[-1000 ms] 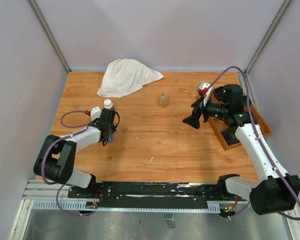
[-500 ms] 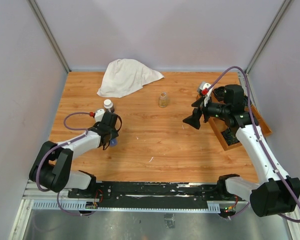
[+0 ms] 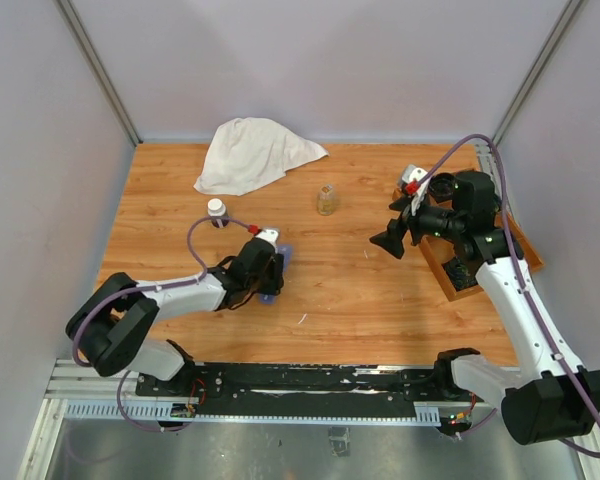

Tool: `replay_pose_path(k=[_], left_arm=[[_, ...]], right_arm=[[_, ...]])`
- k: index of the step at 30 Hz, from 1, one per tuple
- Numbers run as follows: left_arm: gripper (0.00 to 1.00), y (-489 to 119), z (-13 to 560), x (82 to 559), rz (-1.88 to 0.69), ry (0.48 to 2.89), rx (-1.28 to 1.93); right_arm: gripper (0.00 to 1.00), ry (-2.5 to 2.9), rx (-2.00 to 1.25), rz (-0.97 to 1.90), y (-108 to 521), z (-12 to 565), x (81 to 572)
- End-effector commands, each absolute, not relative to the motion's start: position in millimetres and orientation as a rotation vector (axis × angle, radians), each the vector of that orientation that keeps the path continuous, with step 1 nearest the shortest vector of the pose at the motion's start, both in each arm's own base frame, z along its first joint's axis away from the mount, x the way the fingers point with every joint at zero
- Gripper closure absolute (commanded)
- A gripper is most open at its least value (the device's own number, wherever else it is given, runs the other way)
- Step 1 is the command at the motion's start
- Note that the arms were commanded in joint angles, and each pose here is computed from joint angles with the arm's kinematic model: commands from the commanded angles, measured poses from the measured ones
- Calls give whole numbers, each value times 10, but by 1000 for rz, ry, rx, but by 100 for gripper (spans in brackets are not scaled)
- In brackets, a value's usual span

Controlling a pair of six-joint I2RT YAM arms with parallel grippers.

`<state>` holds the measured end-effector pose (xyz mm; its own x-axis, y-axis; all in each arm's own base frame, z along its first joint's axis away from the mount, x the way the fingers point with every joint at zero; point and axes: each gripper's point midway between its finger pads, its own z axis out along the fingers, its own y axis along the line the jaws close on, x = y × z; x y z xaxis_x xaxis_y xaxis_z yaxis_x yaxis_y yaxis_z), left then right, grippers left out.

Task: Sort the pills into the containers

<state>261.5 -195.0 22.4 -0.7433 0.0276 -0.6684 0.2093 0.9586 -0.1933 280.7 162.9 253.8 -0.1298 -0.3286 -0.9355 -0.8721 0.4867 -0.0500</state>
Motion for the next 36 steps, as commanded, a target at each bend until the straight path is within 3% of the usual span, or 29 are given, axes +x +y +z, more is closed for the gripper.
replay_pose_path(k=[1, 7, 14, 16, 22, 26, 31, 36], left_arm=[[68, -2607, 360, 2522, -507, 2217, 637], [68, -3244, 329, 2281, -650, 2003, 1138], [62, -3570, 244, 2314, -675, 1891, 1337], [57, -3650, 309, 2321, -690, 1859, 1351], [26, -3707, 689, 2305, -716, 1700, 1322], [16, -3600, 933, 2280, -705, 1607, 1253], [3, -3309, 1282, 2066, -758, 1399, 1083], [1, -2985, 1615, 1704, -852, 1119, 944]], right_arm=[[2, 1684, -1067, 585, 1603, 2520, 2757], [2, 1724, -1036, 524, 1450, 2497, 2838], [2, 1758, -987, 471, 1237, 2471, 2898], [2, 1763, -985, 458, 1184, 2457, 2903], [2, 1722, -1093, 505, 1226, 2337, 2765], [2, 1546, -1296, 690, 1496, 2208, 2435], [2, 1211, -1646, 677, 1642, 1834, 2050], [2, 1020, -1860, 777, 1727, 1463, 1842]])
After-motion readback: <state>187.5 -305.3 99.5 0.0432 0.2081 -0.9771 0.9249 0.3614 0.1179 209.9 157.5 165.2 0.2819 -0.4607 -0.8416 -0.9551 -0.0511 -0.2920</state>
